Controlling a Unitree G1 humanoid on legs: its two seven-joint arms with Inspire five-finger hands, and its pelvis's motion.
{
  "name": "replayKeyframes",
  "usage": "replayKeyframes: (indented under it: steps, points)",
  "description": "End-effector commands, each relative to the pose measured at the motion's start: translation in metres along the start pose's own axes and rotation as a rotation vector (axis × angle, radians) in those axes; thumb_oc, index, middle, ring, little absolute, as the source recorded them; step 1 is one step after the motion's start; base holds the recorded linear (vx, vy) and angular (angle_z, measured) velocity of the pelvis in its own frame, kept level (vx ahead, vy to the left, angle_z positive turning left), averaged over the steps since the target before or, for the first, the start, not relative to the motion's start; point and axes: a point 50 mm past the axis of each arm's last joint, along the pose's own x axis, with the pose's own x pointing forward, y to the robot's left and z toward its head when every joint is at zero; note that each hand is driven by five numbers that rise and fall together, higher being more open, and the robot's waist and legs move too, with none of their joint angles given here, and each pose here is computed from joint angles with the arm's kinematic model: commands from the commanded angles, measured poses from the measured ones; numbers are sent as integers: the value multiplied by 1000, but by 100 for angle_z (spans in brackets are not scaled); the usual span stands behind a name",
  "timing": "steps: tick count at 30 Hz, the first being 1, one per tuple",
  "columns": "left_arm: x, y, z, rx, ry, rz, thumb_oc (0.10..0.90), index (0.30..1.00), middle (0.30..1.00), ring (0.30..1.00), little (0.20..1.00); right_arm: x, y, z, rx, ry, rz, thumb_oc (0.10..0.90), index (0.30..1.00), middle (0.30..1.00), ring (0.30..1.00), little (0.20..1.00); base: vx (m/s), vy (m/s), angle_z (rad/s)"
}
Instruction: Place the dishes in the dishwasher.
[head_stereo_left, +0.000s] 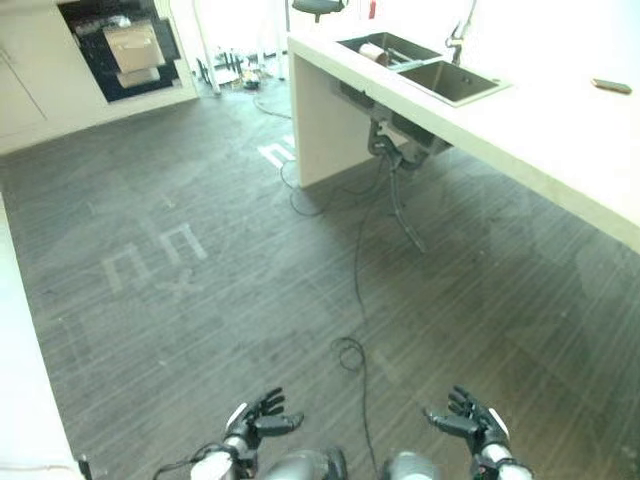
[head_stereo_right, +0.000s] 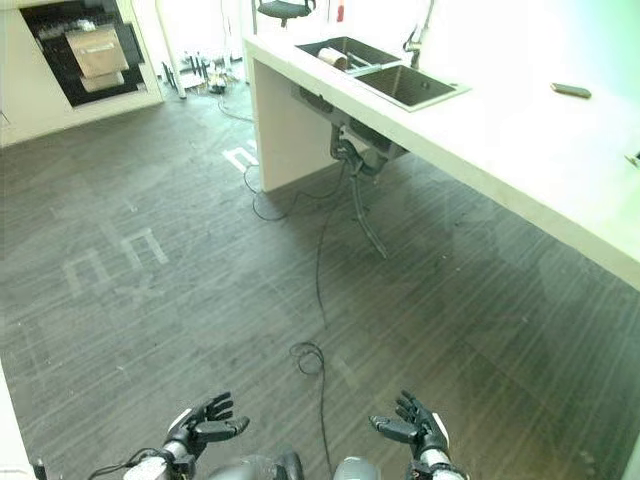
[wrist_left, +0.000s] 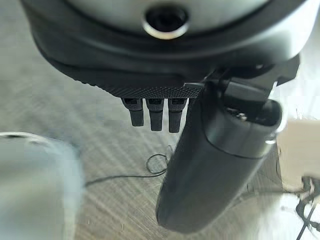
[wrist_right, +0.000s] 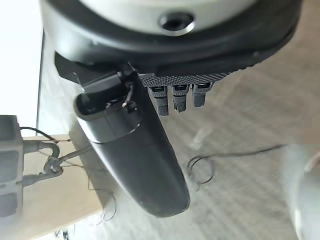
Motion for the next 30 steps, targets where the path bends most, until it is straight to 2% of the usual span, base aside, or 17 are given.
replayKeyframes:
  steps: [1, 5, 8, 13, 17, 20, 24, 30]
  points:
    - [-2, 10, 29, 53, -135, 2, 800, 900, 900, 900, 900, 7, -4, 38, 0, -190, -16, 800, 900, 900, 900, 900, 265, -98, 107]
    - [-1, 11, 24, 69, -85, 13, 800, 900, 900, 900, 900, 7, -16, 45, -8, -211, -9, 800, 900, 900, 900, 900, 468, -181, 65]
    - [-6, 9, -9, 83, 42, 40, 800, 900, 900, 900, 900, 5, -18, 42, -35, -206, -12, 800, 900, 900, 900, 900, 763, -355, -33]
    - [-27, 14, -68, -22, 298, 104, 800, 900, 900, 900, 900, 7, -17, 46, -114, -214, 6, 800, 900, 900, 900, 900, 593, -392, -20]
    - [-34, 17, -81, -55, 347, 121, 800, 900, 900, 900, 900, 8, -23, 52, -137, -225, -3, 800, 900, 900, 900, 900, 364, -337, -20]
    - [-39, 23, -84, -75, 353, 159, 800, 900, 900, 900, 900, 11, -16, 54, -124, -235, 8, 800, 900, 900, 900, 900, 333, -84, -45]
    - [-47, 19, -98, -76, 398, 150, 800, 900, 900, 900, 900, 12, -10, 48, -145, -199, 7, 800, 900, 900, 900, 900, 425, 38, -157]
    - [-53, 19, -107, -93, 437, 135, 800, 900, 900, 900, 900, 7, -20, 37, -171, -134, -41, 800, 900, 900, 900, 900, 405, 207, -25]
